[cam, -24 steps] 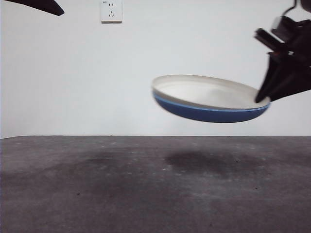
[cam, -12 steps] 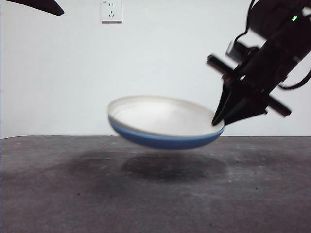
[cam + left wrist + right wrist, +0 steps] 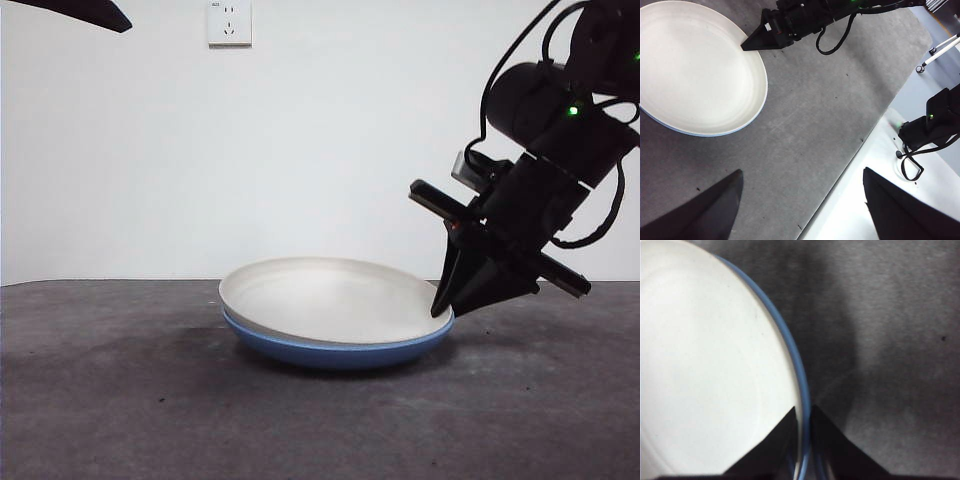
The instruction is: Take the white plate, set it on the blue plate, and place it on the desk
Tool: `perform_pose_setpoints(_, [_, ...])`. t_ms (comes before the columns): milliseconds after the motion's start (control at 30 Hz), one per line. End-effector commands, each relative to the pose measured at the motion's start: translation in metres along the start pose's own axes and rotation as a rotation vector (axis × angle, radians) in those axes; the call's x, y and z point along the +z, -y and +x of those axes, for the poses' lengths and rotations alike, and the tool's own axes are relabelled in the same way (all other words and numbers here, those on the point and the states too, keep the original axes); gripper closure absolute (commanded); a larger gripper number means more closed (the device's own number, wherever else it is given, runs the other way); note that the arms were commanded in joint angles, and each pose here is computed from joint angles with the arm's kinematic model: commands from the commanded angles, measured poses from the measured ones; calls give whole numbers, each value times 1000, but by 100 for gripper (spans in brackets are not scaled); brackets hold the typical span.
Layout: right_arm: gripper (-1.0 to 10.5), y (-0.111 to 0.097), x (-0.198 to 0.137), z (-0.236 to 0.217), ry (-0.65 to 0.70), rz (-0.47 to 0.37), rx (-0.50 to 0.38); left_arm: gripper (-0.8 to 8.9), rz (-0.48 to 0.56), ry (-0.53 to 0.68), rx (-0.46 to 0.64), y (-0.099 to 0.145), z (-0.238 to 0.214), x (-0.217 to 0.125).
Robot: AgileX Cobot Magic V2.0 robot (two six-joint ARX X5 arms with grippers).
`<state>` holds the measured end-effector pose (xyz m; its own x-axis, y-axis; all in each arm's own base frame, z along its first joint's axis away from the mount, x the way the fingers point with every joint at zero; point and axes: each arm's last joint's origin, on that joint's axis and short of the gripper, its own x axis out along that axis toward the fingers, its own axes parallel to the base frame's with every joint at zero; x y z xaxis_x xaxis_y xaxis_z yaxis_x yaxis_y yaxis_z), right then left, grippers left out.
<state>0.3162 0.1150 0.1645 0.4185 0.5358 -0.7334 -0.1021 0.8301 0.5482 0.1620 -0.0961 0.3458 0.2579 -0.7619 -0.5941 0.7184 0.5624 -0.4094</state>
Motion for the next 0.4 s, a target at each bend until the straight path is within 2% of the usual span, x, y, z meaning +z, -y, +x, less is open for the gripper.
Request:
perform_pose_setpoints(33, [936, -6, 6, 4, 16, -1, 18, 440, 19, 2, -12, 1, 1, 2])
perform_pose_setpoints(400, [929, -8, 4, 5, 7, -5, 19, 440, 19, 2, -12, 1, 1, 2])
